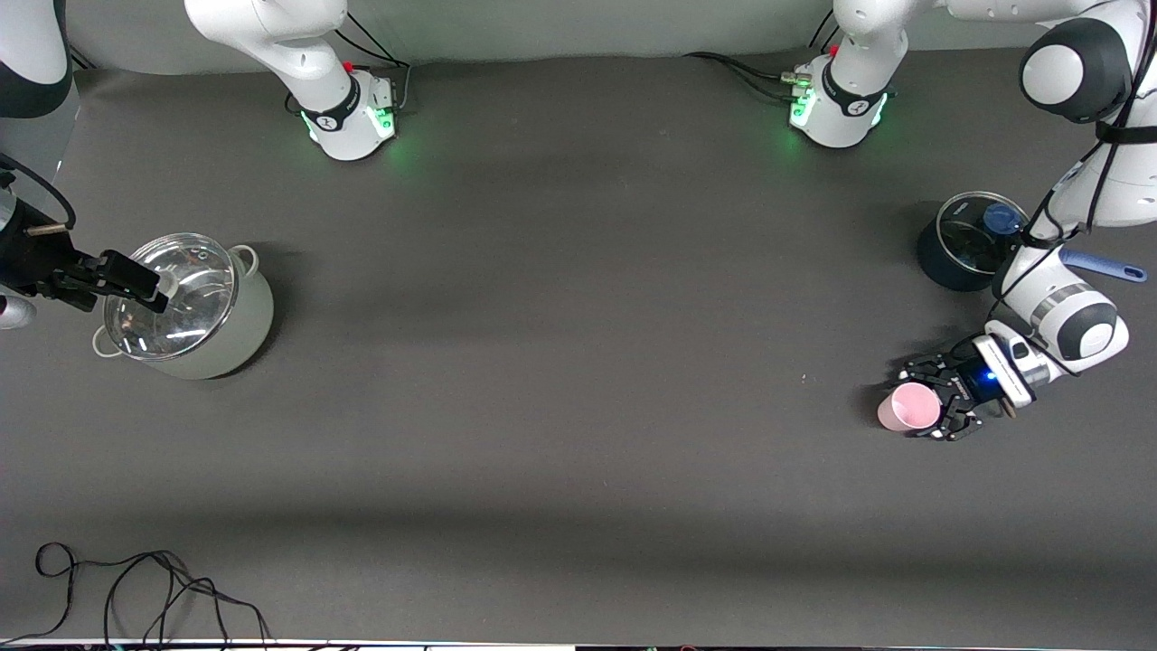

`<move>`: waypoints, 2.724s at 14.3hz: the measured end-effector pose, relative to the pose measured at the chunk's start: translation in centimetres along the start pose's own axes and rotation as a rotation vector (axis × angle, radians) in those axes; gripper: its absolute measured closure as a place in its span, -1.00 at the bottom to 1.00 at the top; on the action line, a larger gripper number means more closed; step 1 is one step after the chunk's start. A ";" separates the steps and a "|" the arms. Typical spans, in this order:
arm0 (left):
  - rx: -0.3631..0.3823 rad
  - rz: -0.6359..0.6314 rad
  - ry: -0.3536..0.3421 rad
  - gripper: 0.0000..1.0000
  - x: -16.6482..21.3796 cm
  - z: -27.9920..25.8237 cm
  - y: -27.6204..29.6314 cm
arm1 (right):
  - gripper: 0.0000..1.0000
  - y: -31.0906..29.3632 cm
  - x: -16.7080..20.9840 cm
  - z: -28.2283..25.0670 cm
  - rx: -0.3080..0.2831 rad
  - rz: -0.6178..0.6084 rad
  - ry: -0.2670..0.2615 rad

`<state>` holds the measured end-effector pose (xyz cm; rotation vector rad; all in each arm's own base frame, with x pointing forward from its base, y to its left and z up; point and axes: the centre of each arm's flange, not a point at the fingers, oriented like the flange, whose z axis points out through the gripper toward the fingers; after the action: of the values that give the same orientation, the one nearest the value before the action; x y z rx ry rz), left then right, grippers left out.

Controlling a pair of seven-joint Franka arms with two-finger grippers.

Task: Transfer pink cup from left to right arm
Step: 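Move the left gripper down over the pink cup, then close the left gripper around the pink cup, then lift the pink cup with the left gripper toward the table middle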

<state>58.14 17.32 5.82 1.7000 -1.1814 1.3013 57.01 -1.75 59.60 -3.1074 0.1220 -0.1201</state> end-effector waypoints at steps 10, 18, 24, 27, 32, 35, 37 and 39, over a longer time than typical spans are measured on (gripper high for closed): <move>0.010 -0.008 0.014 -0.32 0.1 1.4 0.0 | -1.00 0.0 0.0 0.0 0.000 0.000 0.000; 0.031 -0.082 -0.021 -0.32 2.9 2.0 -2.0 | -1.00 0.0 0.0 0.0 0.000 0.000 0.000; 0.012 -0.206 -0.101 -0.32 19.4 8.5 -4.3 | -1.00 0.0 0.0 0.0 0.000 0.000 0.000; -0.039 -0.288 -0.114 -0.32 27.2 12.7 -1.7 | -1.00 -0.1 0.0 0.0 0.006 0.017 -0.003; -0.087 -0.328 -0.147 -0.32 37.7 19.9 3.3 | -1.00 -1.1 -0.2 -0.4 0.078 0.282 -0.020; -0.057 -0.226 -0.186 -0.32 42.7 24.9 7.5 | -1.00 -4.0 -0.6 -0.8 0.105 0.467 -0.048; -0.050 -0.145 -0.197 -0.32 46.7 28.1 11.6 | -1.00 -7.8 -1.1 -1.6 0.141 0.597 -0.066; -0.042 -0.074 -0.199 -0.32 50.0 30.0 15.6 | -1.00 -13.4 -2.1 -2.9 0.160 0.711 -0.073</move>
<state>58.19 -27.88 45.86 1.8582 -1.2358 1.0753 55.69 11.66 62.73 -2.7056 1.1185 0.0046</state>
